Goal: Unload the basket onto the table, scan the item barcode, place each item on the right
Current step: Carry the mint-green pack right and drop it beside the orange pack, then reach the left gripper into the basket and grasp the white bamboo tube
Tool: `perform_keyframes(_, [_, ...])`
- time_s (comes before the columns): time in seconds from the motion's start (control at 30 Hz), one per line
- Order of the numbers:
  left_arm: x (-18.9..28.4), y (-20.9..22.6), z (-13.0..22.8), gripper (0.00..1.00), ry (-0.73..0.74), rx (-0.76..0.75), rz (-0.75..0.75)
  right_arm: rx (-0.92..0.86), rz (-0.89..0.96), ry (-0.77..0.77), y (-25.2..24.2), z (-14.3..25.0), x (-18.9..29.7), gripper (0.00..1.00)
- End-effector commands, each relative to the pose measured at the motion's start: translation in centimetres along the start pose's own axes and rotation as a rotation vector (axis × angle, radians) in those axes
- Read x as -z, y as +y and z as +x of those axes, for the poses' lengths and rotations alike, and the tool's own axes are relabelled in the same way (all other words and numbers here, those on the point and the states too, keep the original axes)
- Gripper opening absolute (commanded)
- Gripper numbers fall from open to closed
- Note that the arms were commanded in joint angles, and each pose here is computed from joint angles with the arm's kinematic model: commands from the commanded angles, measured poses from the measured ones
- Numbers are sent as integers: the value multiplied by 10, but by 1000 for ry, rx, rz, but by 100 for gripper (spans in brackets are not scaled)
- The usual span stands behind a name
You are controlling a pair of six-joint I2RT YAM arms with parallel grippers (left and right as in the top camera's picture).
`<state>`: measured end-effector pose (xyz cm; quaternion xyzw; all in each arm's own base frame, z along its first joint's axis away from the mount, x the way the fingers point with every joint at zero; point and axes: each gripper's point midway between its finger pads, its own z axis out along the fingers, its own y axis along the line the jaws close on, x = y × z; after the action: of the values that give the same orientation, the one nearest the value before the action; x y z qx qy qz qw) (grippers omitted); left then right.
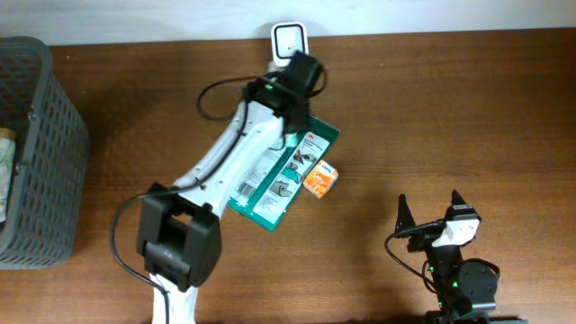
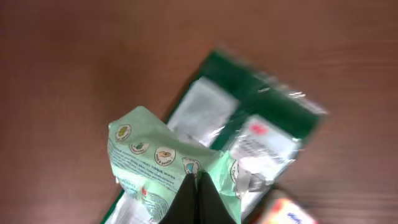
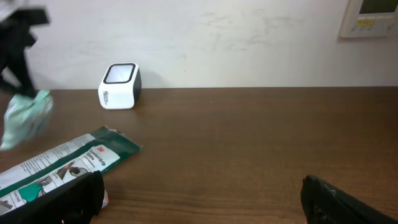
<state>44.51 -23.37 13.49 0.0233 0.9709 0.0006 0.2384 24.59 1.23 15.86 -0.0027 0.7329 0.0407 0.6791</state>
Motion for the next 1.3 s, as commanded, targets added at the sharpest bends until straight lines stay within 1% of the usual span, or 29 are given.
perform_keyframes(0.0, [21, -47, -3, 0, -99, -232, 43, -7, -3, 2, 1, 2, 0, 98])
perform_keyframes(0.1, [24, -103, 17, 0, -132, -381, 118, -7, -3, 2, 1, 2, 0, 98])
perform_keyframes(0.17, [15, -132, 36, 0, -129, -438, 143, -7, -4, 2, 1, 2, 0, 98])
perform_keyframes(0.23, [1, -146, 47, 0, -117, -460, 153, -7, -4, 2, 1, 2, 0, 98])
perform_keyframes(0.3, [-6, -150, 53, 0, -107, -470, 151, -7, -4, 2, 1, 2, 0, 98])
perform_keyframes(0.33, [-7, -151, 55, 3, -101, -468, 160, -7, -3, 2, 1, 2, 0, 98])
perform_keyframes(0.37, [-6, -156, 57, 31, -92, -469, 187, -7, -4, 2, 1, 2, 0, 98])
perform_keyframes(0.4, [-6, -158, 58, 62, -91, -468, 200, -7, -3, 2, 1, 2, 0, 98])
perform_keyframes(0.43, [-6, -158, 57, 82, -92, -468, 201, -7, -4, 2, 1, 2, 0, 98])
perform_keyframes(0.47, [-5, -158, 56, 92, -94, -467, 201, -7, -4, 2, 1, 2, 0, 98])
perform_keyframes(0.53, [3, -150, 42, 97, -109, -447, 189, -7, -4, 2, 1, 2, 0, 99])
perform_keyframes(0.6, [27, -126, 3, 98, -136, -384, 173, -7, -3, 2, 1, 2, 0, 98])
perform_keyframes(0.63, [45, -109, -20, 98, -154, -346, 164, -7, -4, 2, 1, 2, 0, 98])
perform_keyframes(0.7, [83, -59, -66, 98, -198, -252, 128, -7, -4, 2, 1, 2, 0, 98])
perform_keyframes(0.73, [122, 0, -98, 86, -249, -161, 55, -7, -3, 2, 1, 2, 0, 98])
perform_keyframes(0.77, [152, 47, -117, 84, -307, -91, -35, -7, -4, 2, 1, 2, 0, 98])
perform_keyframes(0.8, [173, 82, -127, 84, -351, -38, -113, -7, -3, 2, 1, 2, 0, 98])
perform_keyframes(0.83, [201, 132, -134, 84, -402, 39, -219, -7, -4, 2, 1, 2, 0, 98])
perform_keyframes(0.87, [218, 166, -135, 86, -426, 92, -275, -7, -3, 2, 1, 2, 0, 98])
perform_keyframes(0.97, [249, 267, -121, 89, -422, 259, -409, -7, -4, 2, 1, 2, 0, 98])
perform_keyframes(1.0, [251, 296, -112, 90, -398, 305, -443, -7, -4, 2, 1, 2, 0, 98])
perform_keyframes(1.03, [251, 339, -94, 89, -347, 391, -475, -7, -4, 2, 1, 2, 0, 98])
perform_keyframes(1.1, [253, 382, -69, 89, -296, 527, -520, -7, -4, 2, 1, 2, 0, 98])
perform_keyframes(1.17, [261, 429, -49, 89, -289, 643, -562, -7, -3, 2, 1, 2, 0, 98])
perform_keyframes(1.2, [264, 447, -42, 90, -294, 686, -562, -7, -4, 2, 1, 2, 0, 98])
perform_keyframes(1.23, [268, 477, -24, 92, -287, 765, -549, -7, -4, 2, 1, 2, 0, 98])
perform_keyframes(1.27, [268, 488, -16, 92, -280, 795, -550, -7, -3, 2, 1, 2, 0, 98])
